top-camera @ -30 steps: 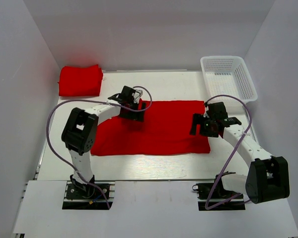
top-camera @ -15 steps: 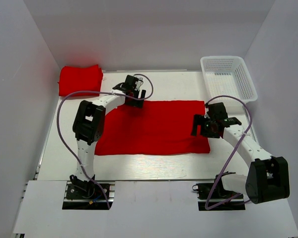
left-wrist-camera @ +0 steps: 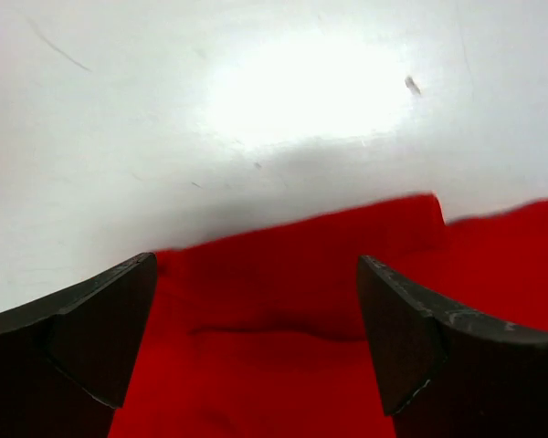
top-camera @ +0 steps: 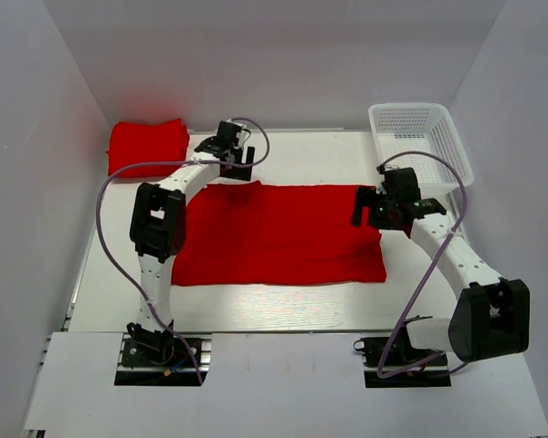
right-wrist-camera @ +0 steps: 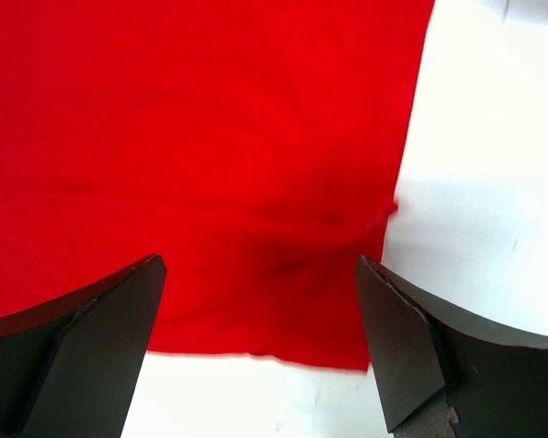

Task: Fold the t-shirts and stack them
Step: Fold the tshirt

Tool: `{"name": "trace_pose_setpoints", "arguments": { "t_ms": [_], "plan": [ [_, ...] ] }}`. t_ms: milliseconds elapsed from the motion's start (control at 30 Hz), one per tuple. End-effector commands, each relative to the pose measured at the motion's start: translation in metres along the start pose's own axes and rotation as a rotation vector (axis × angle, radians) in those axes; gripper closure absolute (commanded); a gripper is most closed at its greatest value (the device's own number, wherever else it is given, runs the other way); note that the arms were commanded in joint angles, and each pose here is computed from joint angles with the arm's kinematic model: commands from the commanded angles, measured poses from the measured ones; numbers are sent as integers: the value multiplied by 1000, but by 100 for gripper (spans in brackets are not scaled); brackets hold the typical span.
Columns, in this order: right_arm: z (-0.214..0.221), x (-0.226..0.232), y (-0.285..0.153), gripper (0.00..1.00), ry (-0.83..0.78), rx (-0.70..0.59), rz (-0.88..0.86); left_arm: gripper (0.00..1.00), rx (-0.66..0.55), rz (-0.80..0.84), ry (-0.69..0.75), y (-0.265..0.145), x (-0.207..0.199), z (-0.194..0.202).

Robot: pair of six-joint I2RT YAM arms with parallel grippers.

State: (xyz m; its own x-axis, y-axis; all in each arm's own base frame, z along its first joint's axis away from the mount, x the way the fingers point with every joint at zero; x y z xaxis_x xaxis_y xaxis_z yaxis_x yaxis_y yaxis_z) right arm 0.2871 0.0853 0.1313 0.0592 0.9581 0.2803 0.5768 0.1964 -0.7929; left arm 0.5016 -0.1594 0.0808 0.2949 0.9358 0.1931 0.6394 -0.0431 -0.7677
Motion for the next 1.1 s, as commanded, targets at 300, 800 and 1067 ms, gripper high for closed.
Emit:
{"name": "trace_pose_setpoints", "arguments": {
  "t_ms": [300, 800, 1067],
  "plan": [
    [-87, 26, 14, 10, -51, -151, -16, 0, -12, -64, 25, -1, 47, -19],
    [-85, 20, 27, 10, -41, -125, 18, 31, 160, -85, 25, 45, 37, 47],
    [-90, 24, 35, 10, -48, -121, 9, 75, 141, -52, 18, 45, 32, 47]
  ]
}}
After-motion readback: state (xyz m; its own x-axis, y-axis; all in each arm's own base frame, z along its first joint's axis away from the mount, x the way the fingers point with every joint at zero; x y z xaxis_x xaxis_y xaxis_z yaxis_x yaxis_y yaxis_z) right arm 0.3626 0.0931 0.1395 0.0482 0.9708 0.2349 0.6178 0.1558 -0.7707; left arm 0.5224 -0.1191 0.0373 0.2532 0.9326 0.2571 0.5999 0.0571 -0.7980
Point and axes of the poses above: each gripper's point midway between its finger pads, its own y axis out along the fingers, its own x axis along the line the jaws close on, z = x × y, the point moved 2 cm from there along -y, back along the fingers, and after that the axes turned 9 degrees about y, right-handed, at the moved point
